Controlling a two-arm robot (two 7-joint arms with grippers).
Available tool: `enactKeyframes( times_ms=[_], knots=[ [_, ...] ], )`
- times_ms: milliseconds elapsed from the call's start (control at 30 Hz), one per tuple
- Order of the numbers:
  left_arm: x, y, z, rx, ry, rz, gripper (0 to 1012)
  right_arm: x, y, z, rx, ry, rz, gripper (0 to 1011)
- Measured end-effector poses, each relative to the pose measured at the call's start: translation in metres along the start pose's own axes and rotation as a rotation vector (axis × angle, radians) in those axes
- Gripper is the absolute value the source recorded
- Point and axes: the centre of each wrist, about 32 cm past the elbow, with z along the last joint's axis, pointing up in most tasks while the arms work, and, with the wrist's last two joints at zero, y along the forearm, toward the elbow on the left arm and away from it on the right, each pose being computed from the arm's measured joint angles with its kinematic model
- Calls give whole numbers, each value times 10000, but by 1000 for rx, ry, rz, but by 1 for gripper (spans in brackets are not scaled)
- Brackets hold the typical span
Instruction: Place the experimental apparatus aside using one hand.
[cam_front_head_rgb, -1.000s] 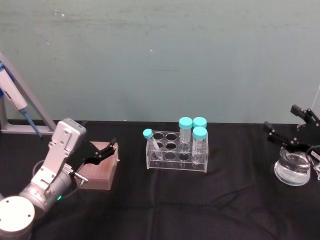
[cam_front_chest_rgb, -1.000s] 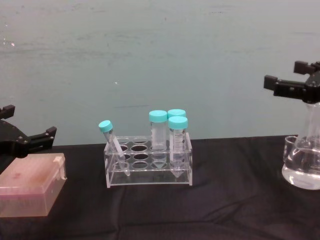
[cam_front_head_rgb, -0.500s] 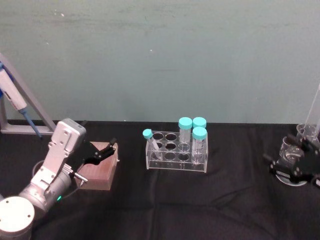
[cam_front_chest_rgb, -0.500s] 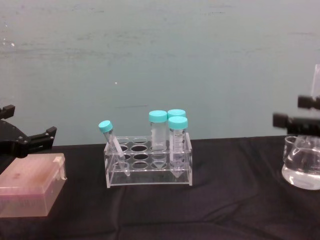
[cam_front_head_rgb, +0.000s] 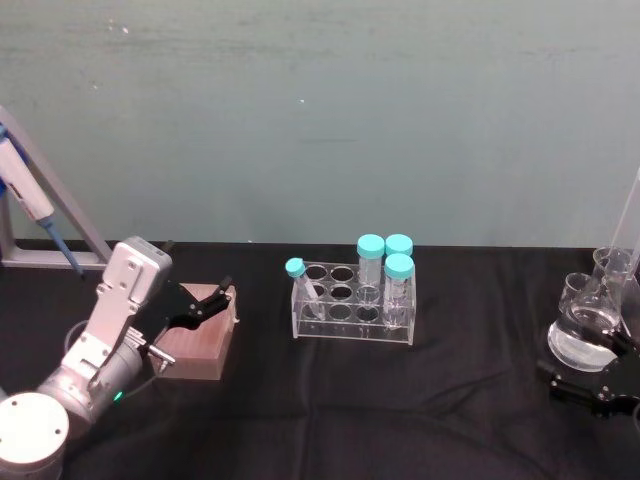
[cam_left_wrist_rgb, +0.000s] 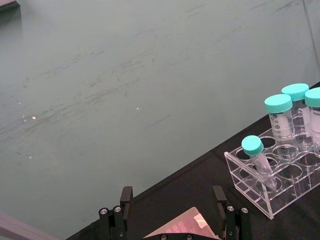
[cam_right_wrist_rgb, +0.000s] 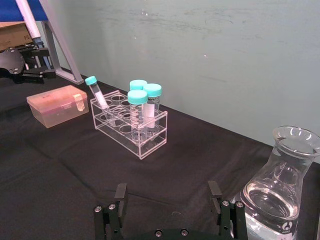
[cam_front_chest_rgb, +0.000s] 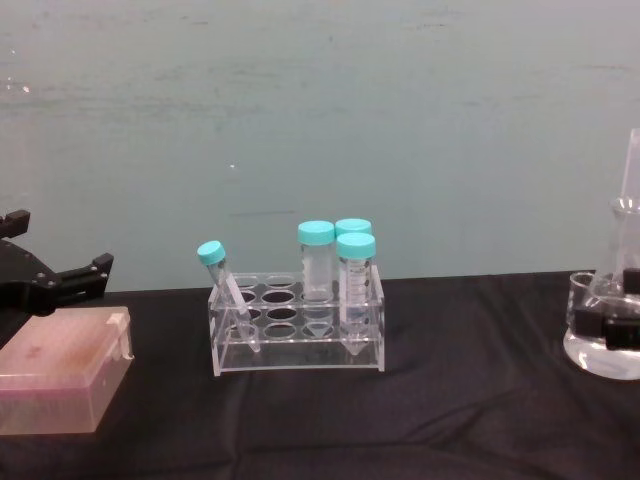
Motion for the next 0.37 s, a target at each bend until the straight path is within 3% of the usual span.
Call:
enactKeyframes(
  times_ms=[367],
  knots=[
    [0,0,0,0,0,0,1000,5,-3,1,-2,0,2,1000]
  ],
)
